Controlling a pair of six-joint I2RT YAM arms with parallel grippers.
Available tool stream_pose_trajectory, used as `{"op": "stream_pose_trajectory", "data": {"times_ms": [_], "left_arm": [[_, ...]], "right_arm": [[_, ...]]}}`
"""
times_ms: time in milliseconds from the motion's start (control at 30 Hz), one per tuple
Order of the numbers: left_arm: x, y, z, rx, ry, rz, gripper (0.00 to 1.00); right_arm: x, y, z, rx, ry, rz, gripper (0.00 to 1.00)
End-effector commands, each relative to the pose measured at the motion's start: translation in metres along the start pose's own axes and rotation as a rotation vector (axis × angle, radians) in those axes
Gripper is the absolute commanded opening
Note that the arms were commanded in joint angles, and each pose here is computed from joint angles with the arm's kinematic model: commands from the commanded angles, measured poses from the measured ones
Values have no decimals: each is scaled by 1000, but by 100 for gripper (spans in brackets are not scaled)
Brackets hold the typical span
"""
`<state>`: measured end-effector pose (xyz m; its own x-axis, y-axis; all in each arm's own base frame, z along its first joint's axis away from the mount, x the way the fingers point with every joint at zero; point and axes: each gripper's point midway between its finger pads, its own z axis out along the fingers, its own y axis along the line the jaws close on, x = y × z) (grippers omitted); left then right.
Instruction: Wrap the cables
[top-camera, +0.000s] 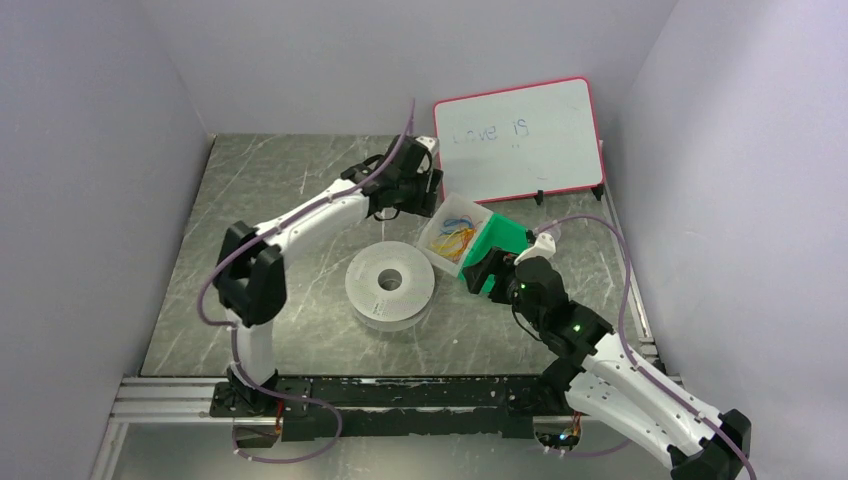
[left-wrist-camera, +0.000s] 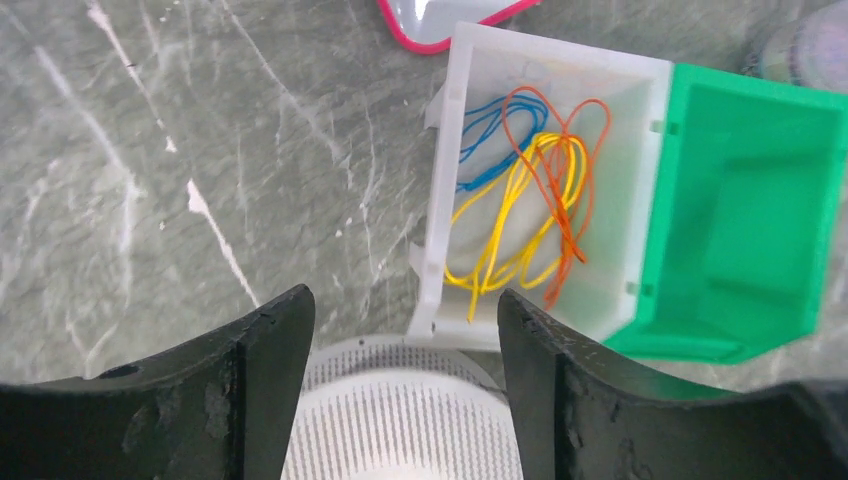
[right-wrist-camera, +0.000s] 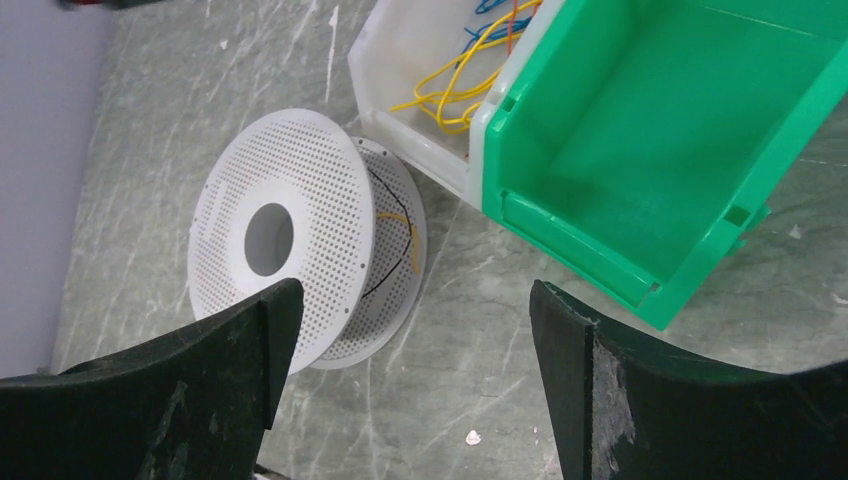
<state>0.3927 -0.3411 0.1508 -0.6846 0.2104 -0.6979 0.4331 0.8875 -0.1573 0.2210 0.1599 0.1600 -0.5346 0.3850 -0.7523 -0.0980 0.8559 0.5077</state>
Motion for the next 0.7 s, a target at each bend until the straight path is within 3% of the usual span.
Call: {"op": "stream_pose_trajectory", "data": {"times_ms": [0, 233, 300, 467, 667], "left_arm": [[-2, 2, -48, -60, -40, -6, 74], [33, 0, -85, -47, 1, -47, 80], [40, -4, -94, -27, 5, -50, 88], [68, -19, -104, 26, 55, -49, 87], [108, -27, -100, 15, 158, -42, 88]], "right_arm": [[-16, -4, -3, 39, -46, -28, 88], [-20, -12, -3, 88, -62, -60, 91], [-21, -15, -2, 106, -63, -67, 93], [-22, -23, -1, 160, -57, -91, 99], [-25, -30, -2, 202, -68, -98, 100]]}}
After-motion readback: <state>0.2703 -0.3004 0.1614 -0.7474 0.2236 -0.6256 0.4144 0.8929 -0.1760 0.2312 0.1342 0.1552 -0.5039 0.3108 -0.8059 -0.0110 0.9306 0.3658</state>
